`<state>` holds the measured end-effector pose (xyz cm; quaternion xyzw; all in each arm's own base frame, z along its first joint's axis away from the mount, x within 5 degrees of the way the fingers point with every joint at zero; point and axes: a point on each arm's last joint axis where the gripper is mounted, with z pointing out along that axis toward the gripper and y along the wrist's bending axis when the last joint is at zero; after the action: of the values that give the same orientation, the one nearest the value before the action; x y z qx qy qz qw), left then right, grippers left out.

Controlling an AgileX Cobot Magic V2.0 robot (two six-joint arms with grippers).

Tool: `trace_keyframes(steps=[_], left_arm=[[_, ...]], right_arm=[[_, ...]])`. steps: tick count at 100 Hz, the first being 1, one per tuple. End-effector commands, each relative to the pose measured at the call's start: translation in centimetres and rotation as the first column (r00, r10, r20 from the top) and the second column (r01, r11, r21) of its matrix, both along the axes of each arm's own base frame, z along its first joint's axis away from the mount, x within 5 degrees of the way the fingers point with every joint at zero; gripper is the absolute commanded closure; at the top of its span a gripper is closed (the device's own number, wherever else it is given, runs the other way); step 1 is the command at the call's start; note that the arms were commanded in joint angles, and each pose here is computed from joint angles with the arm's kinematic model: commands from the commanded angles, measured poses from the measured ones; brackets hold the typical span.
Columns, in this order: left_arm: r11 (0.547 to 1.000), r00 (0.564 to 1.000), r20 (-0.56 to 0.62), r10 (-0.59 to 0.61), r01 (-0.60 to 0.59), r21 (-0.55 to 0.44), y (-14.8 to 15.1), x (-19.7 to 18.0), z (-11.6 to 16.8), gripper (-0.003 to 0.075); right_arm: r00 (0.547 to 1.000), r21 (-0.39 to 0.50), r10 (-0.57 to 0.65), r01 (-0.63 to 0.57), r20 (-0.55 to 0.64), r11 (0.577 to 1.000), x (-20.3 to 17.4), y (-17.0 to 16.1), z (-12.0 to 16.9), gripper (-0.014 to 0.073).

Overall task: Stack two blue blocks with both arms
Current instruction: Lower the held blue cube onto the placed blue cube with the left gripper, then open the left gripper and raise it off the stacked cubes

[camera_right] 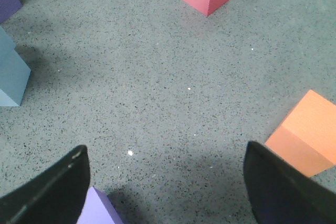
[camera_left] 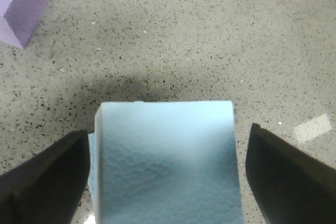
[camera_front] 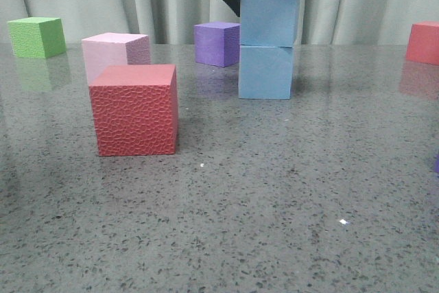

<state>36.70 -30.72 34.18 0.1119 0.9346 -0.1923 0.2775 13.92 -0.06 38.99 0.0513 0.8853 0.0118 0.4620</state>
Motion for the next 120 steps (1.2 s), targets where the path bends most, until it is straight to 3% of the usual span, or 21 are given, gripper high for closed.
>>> trace_keyframes(steps=[1, 30, 58, 120], left_arm=[[0.995, 0.995, 0.1, -0.012, 0.022, -0.096, 0.1, -1.2, 3.8, 0.0139], [0.996, 0.995, 0.094, -0.022, 0.029, -0.082, 0.6, -1.8, 5.0, 0.0139], [0.994, 0.981, 0.19, -0.047, 0.064, -0.087, 1.7, -2.7, 9.2, 0.014], [1.0, 0.941, 0.338, -0.012, 0.007, 0.016, 9.4, -1.6, 14.2, 0.0141]], right_arm=[[0.995, -0.009, 0.001, 0.0, 0.102, 1.0, 0.1, -0.1, 1.4, -0.0003], [0.995, -0.009, 0.001, 0.0, 0.102, 1.0, 0.1, -0.1, 1.4, -0.0003], [0.996, -0.009, 0.0, 0.0, 0.094, 1.0, 0.0, -0.1, 1.4, -0.0003], [0.997, -0.01, 0.0, 0.001, 0.083, 1.0, 0.0, -0.1, 1.3, -0.0003]])
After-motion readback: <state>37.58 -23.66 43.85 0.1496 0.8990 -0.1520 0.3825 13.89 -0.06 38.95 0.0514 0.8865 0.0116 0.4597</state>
